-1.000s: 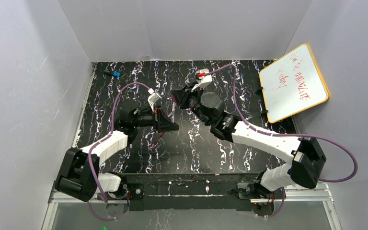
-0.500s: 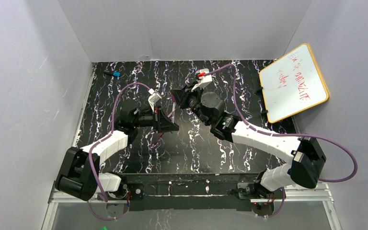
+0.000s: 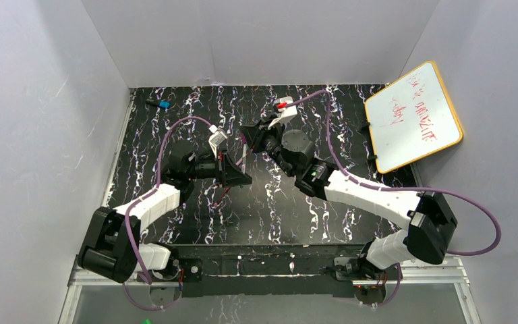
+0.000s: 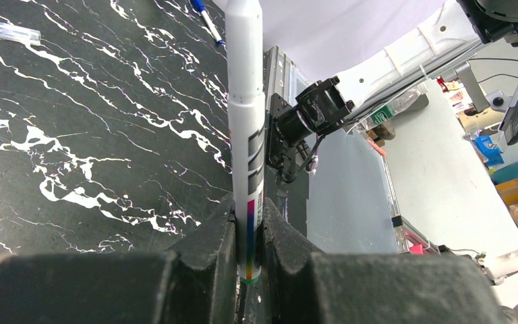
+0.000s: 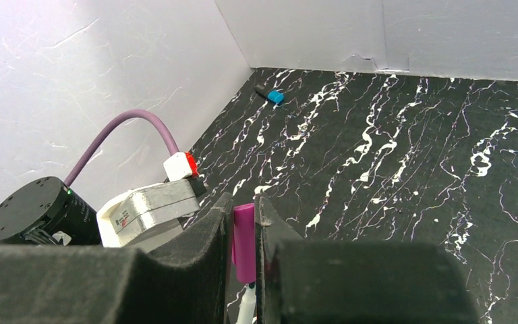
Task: Insert the pens into the pen caps
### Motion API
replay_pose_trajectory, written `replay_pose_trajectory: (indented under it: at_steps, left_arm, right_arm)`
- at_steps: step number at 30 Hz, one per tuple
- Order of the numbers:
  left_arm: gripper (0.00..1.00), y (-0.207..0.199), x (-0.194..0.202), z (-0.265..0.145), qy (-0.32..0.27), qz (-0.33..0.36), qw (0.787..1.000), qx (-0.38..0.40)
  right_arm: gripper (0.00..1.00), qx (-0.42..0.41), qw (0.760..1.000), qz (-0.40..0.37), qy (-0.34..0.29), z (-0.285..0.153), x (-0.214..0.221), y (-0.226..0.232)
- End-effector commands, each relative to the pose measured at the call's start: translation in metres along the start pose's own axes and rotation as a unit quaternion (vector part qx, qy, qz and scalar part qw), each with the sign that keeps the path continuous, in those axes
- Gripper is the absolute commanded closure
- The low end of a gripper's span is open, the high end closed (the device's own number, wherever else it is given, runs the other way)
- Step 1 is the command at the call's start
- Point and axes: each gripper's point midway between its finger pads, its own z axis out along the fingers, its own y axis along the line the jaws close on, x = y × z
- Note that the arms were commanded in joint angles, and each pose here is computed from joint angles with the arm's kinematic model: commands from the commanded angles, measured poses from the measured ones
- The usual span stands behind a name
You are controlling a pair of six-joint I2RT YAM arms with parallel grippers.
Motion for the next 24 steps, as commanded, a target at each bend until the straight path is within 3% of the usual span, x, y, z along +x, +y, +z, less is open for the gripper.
replay_pose_trajectory:
  at_steps: [1,24]
  left_arm:
    - [1.00,-0.009,-0.004,0.000,0.004,0.021,1.000,0.018]
    - [1.00,-0.007,-0.004,0.001,0.002,0.021,1.000,0.014]
  right_arm:
    - [0.86,-0.011,1.000,0.001,-0.022,0.004,-0.007,0.006]
    - [0.86,-0.009,1.000,-0.004,-0.025,-0.007,-0.016,0.004]
